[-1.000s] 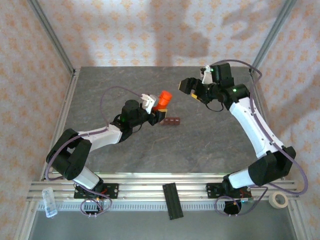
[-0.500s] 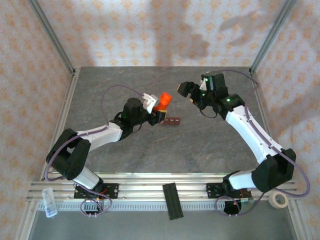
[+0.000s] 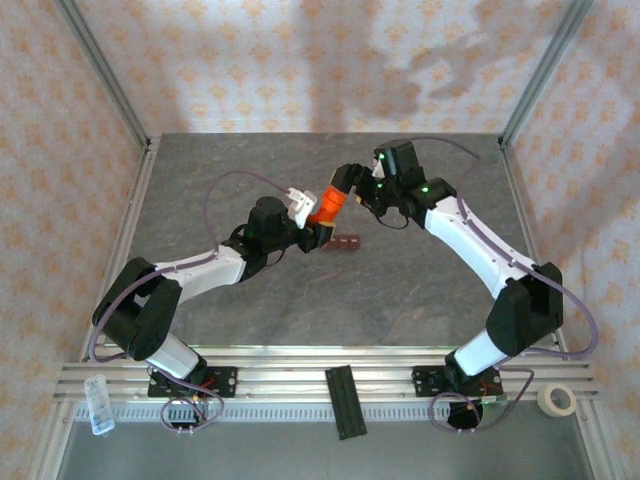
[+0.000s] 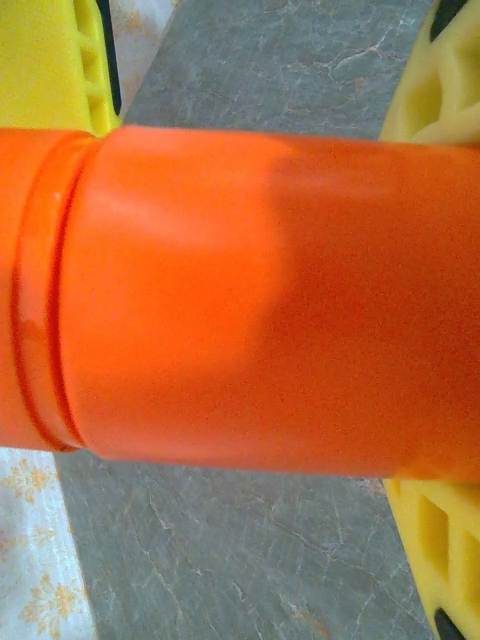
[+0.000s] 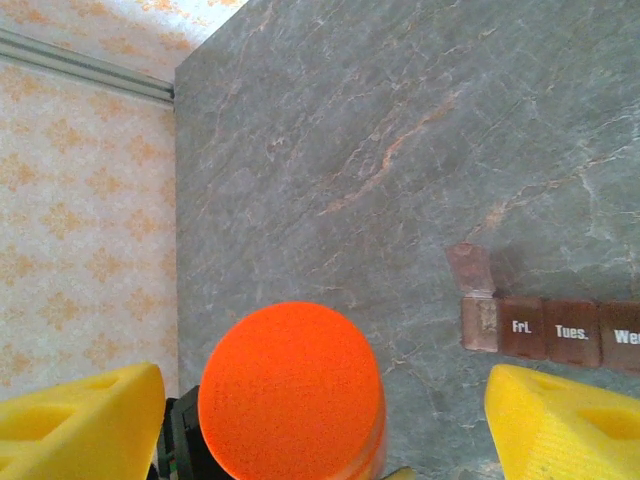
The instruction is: Sort the pills into containers
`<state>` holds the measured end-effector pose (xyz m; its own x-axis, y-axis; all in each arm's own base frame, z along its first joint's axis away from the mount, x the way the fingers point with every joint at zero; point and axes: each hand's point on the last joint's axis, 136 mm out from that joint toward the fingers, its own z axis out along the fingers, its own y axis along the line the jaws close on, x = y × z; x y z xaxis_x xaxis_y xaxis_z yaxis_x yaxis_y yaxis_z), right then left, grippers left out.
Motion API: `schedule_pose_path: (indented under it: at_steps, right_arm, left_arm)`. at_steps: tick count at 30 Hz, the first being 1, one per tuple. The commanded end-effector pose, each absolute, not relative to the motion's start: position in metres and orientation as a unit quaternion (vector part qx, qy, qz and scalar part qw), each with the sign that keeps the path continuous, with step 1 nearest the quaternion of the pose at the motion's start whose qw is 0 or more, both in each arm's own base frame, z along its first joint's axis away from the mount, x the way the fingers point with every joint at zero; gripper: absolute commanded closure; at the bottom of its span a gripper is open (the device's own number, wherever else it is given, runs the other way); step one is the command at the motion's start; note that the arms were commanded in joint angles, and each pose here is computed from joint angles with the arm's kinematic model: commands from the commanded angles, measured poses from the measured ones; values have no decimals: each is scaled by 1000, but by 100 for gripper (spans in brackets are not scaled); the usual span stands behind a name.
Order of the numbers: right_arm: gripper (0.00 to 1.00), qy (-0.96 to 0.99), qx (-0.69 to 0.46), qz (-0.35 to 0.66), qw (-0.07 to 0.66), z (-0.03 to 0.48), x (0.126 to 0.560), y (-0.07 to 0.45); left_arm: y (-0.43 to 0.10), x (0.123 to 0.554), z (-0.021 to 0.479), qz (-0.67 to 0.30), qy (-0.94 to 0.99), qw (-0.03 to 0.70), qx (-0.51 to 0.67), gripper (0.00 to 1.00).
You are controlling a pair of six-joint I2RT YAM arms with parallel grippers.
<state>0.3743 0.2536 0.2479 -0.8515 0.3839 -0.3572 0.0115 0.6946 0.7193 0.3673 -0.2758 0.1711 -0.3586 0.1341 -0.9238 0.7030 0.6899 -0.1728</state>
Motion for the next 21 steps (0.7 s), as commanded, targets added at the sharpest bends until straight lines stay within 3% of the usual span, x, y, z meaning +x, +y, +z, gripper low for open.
schedule_pose_path:
  at_steps: [1,13,21]
  right_arm:
    - [20,874,101,396,263,266,381,266]
    - [33,880,85,402,239,254,379,282]
    - [63,879,55,404,246,252,378,285]
  left_arm:
    - [-282,367,198,-290,748,524,285,100]
    - [-284,367,201,-295,745,525,287,100]
    - [-284,365,207,-304,739,531,283,100]
